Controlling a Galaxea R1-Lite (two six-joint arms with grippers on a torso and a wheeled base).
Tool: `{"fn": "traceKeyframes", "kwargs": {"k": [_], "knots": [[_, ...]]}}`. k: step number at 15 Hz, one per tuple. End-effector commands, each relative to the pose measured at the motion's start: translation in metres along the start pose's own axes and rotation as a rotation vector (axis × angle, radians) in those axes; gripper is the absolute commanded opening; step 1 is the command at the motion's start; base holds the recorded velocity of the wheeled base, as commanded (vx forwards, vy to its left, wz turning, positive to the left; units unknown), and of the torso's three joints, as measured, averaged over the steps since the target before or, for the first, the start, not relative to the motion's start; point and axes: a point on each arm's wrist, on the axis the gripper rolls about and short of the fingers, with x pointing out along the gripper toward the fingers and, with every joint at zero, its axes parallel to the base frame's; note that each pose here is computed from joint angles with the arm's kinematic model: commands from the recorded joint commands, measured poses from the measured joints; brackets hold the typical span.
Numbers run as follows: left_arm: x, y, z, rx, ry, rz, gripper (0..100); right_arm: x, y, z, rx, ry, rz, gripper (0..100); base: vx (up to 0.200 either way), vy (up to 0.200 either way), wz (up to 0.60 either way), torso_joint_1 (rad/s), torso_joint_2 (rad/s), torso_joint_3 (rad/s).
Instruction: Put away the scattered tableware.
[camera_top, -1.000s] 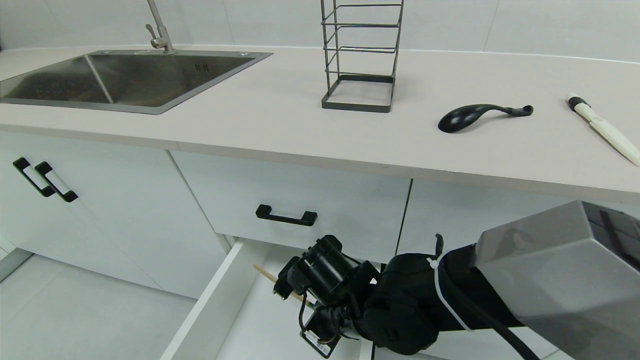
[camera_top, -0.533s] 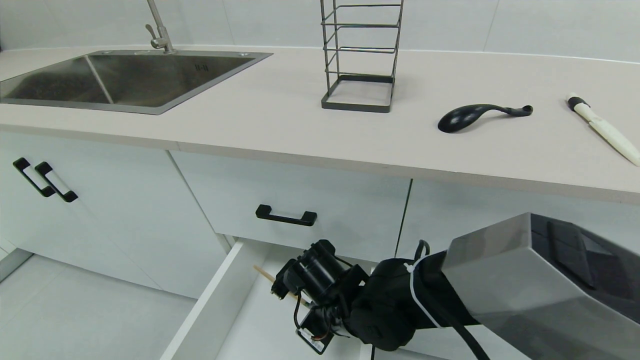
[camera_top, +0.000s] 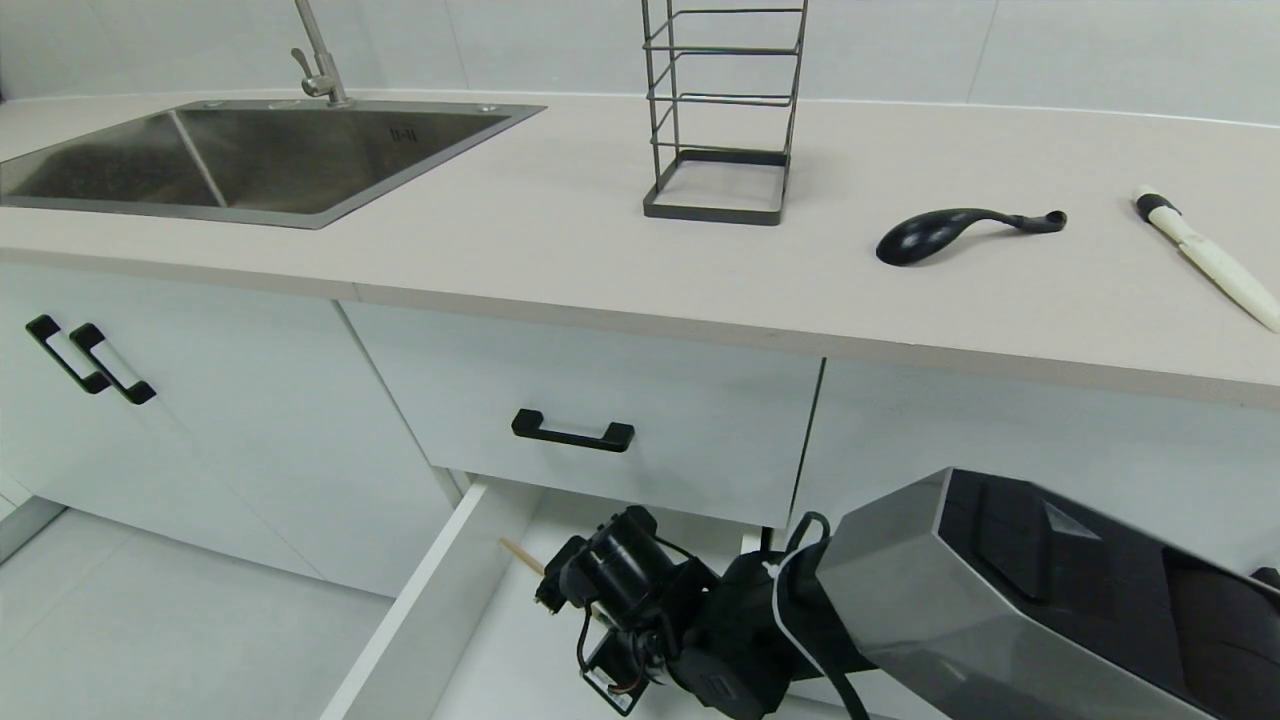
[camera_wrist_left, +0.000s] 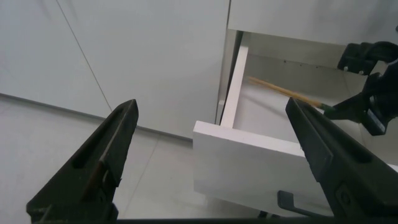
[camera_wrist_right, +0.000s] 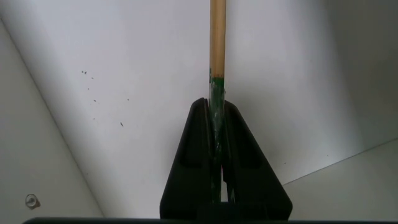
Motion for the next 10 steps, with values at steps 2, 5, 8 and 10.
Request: {"fn": "traceKeyframes", "kwargs": {"k": [2, 5, 8, 10], "knots": [[0.0000, 0.0000, 0.0000, -0.001, 0.000, 0.001, 100, 0.0075, 0.0010, -0.0054, -0.002, 0.018, 0.000, 0, 0.000, 0.000, 0.00, 0.000, 0.00, 0.000], [0.0000, 0.0000, 0.0000, -0.001, 0.000, 0.000, 100, 0.0133, -0.0003, -0.0090, 0.001, 0.029, -0.003, 0, 0.000, 0.000, 0.00, 0.000, 0.00, 0.000], [0.0000, 0.0000, 0.0000, -0.001, 0.000, 0.000, 100, 0.0155, 0.0001, -0.0084, 0.004, 0.012, -0.003, 0, 0.000, 0.000, 0.00, 0.000, 0.00, 0.000], [0.0000, 0.0000, 0.0000, -0.001, 0.000, 0.000, 100, 0.0155, 0.0000, -0.0072, 0.005, 0.000, -0.004, 0, 0.000, 0.000, 0.00, 0.000, 0.00, 0.000]]}}
